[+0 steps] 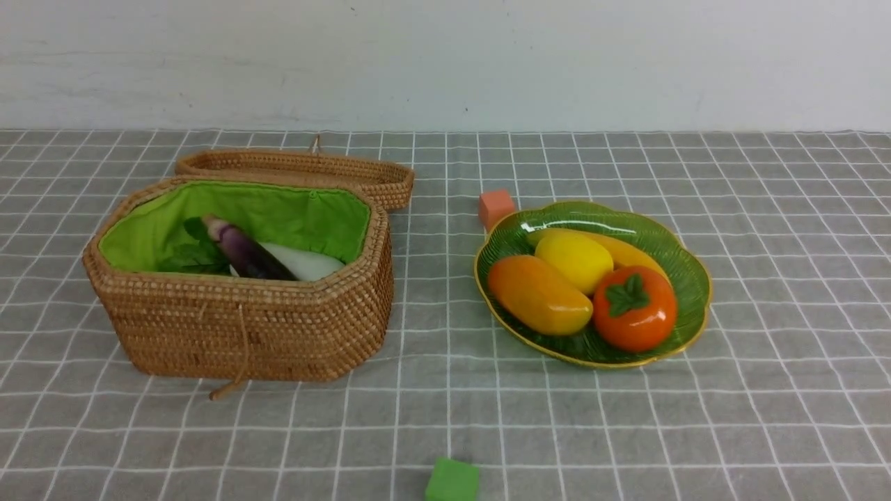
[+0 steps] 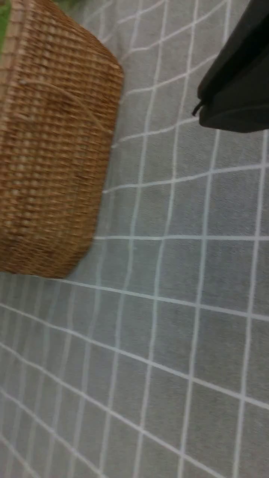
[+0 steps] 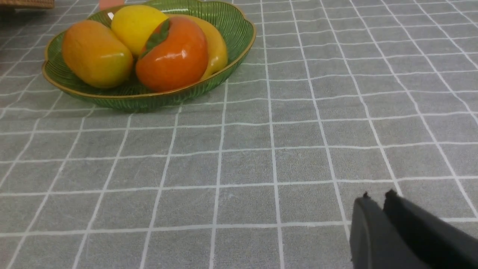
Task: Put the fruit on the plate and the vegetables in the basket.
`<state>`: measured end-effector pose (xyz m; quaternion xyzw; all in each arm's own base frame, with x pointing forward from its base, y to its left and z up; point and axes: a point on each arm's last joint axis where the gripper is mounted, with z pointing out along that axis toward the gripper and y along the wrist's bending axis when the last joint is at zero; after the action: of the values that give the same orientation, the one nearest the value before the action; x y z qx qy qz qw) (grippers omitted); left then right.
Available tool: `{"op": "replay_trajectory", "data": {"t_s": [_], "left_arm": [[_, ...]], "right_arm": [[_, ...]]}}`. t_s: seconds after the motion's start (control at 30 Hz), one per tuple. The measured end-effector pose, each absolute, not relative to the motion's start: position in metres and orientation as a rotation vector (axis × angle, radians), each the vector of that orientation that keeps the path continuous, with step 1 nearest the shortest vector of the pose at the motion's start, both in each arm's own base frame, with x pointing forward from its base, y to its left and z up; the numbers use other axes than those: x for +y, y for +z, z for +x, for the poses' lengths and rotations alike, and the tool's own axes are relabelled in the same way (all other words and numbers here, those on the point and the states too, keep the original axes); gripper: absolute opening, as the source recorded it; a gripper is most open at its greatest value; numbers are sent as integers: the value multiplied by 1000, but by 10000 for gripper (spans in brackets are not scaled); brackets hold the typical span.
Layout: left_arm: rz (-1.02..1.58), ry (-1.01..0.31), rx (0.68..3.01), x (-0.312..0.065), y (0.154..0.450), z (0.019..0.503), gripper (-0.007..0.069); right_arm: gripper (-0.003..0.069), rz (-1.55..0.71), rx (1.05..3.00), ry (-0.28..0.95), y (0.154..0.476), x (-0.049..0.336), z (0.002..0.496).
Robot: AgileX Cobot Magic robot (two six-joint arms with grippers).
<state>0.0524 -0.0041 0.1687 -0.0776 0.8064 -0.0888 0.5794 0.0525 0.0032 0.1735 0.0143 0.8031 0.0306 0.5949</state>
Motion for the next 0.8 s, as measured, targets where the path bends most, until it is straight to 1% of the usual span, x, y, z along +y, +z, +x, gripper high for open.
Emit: {"op": "replay_trajectory", "data": {"t_s": [0.13, 0.8], "left_arm": [[-205, -228, 1882, -4, 169, 52, -13], [-209, -231, 1881, -4, 169, 52, -13]], "right_arm": [[64, 33, 1866, 71, 173, 3, 52], [92, 32, 1866, 70, 173, 3, 52]]}}
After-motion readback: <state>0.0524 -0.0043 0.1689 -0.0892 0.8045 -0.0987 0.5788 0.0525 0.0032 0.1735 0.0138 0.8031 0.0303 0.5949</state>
